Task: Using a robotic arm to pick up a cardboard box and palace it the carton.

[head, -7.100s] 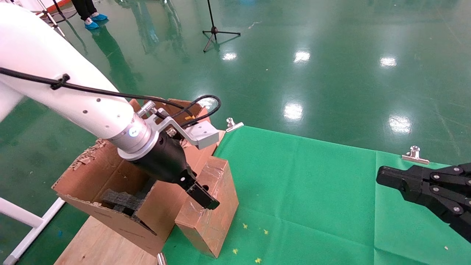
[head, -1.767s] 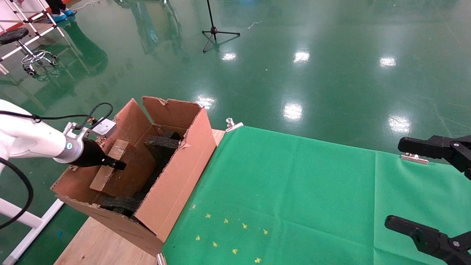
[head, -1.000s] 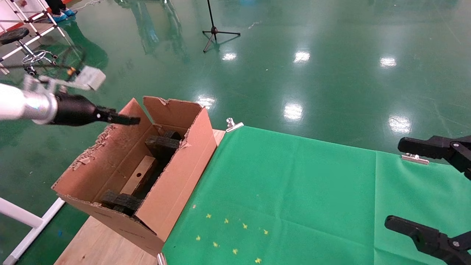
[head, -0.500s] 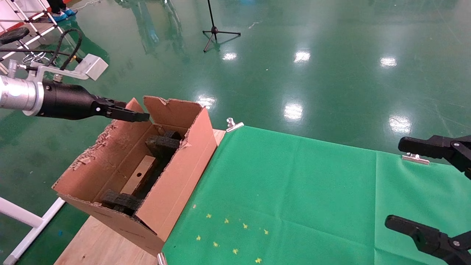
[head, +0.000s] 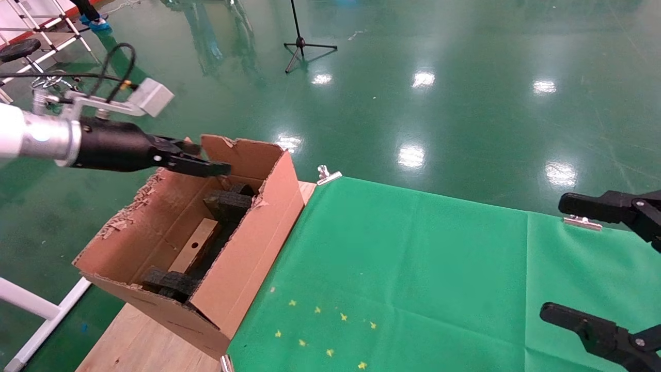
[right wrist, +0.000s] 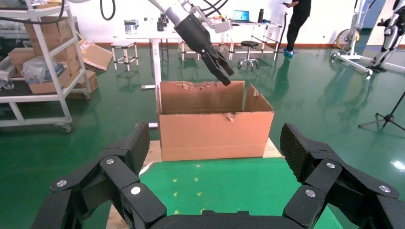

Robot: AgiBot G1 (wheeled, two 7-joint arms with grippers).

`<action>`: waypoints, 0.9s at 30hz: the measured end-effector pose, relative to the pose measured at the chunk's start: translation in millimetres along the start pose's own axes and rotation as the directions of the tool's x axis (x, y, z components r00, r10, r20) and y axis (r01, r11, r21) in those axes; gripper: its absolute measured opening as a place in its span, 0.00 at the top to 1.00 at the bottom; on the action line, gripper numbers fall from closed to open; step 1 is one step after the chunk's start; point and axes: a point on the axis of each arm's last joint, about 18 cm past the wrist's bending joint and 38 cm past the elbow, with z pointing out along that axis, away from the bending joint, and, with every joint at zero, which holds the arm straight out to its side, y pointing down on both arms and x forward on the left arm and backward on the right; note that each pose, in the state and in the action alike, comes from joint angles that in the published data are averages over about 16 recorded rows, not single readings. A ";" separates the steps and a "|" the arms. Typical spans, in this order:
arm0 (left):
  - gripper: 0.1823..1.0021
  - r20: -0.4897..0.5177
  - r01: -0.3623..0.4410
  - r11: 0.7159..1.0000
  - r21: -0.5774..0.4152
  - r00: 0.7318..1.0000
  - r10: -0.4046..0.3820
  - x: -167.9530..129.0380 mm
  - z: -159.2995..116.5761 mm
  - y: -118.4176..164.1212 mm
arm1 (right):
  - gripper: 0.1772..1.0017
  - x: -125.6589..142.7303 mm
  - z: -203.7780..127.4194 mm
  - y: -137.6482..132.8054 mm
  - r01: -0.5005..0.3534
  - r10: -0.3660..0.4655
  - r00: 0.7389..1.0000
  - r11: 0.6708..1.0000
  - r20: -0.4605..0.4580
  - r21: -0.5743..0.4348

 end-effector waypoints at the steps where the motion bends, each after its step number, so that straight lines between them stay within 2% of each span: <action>1: 0.00 -0.016 -0.010 1.000 0.009 1.000 0.010 4.1 2.5 -0.8 | 0.00 0.0 0.0 0.0 0.000 0.000 1.000 1.000 0.000 0.000; 7: 0.00 -0.119 -0.068 0.995 0.072 0.990 0.076 32.1 16.5 -5.3 | 0.00 0.0 0.0 0.0 0.000 0.000 1.000 1.000 0.000 0.000; 13: 0.00 -0.215 -0.116 0.982 0.146 0.966 0.146 61.5 25.9 -8.2 | 0.00 0.0 0.0 0.0 0.000 0.000 1.000 1.000 0.000 0.000; 20: 0.00 -0.315 -0.157 0.958 0.240 0.921 0.230 96.1 30.5 -9.5 | 0.00 0.0 0.0 0.0 0.000 0.000 1.000 1.000 0.000 0.000; 27: 0.00 -0.397 -0.182 0.923 0.340 0.862 0.316 130.5 28.6 -8.5 | 0.00 0.0 0.0 0.0 0.000 0.000 1.000 1.000 0.000 0.000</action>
